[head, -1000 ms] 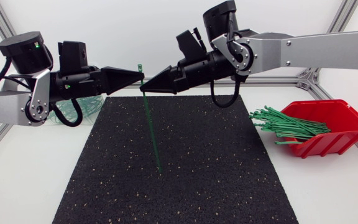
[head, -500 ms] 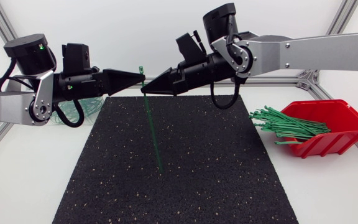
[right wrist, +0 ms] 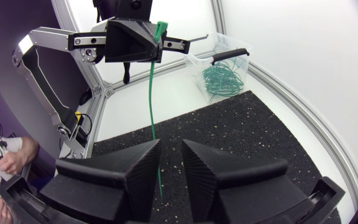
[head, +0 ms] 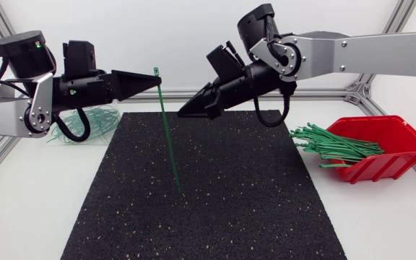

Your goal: Take a green cable tie from the red box, thread the tail through the head to close it, then place it in the transparent bin on the left.

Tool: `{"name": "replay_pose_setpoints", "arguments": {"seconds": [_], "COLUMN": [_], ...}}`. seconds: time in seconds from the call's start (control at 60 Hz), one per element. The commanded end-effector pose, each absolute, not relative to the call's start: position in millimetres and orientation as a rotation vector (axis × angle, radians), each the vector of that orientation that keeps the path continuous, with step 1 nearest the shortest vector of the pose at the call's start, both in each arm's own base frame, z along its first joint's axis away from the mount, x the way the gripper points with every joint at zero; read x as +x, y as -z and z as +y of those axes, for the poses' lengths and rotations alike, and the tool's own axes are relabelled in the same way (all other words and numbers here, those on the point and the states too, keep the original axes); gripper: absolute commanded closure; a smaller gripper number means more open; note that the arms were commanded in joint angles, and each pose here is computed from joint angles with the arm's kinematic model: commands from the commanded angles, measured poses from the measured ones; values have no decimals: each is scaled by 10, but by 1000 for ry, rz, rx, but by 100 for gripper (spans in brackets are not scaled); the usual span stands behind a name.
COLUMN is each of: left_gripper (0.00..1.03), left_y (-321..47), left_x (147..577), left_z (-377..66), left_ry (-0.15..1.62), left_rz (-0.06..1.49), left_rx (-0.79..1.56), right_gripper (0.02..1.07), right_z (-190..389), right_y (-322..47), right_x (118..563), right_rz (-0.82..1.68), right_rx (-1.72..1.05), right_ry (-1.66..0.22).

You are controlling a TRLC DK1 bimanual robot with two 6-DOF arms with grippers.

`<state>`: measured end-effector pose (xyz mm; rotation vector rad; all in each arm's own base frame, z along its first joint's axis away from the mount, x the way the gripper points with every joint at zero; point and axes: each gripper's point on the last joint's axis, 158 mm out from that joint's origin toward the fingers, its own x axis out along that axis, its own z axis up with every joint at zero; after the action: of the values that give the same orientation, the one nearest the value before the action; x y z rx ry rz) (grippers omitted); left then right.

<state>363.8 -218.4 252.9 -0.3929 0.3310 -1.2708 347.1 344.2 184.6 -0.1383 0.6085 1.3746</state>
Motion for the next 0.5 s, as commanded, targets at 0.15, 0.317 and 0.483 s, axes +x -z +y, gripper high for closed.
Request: {"name": "replay_pose_setpoints", "arguments": {"seconds": [0.15,0.317,0.483], "left_gripper": [100,100,100], "left_y": [-2607,-2560,-2609], "left_x": [3725,3741,3735], "left_z": [-2162,-2236,-2292], "left_ry": [1193,1165,1146], "left_rz": [351,399,443], "left_rx": [-303,-274,-245], "right_gripper": [72,19,18], "right_z": [3299,3118,3010], "right_y": [-1875,-1695,-1553], "right_x": [3358,3361,3281], "right_rz": [572,615,657], "right_rx": [-372,-490,-605], "right_ry": [-1346,-1282,-1253]}}
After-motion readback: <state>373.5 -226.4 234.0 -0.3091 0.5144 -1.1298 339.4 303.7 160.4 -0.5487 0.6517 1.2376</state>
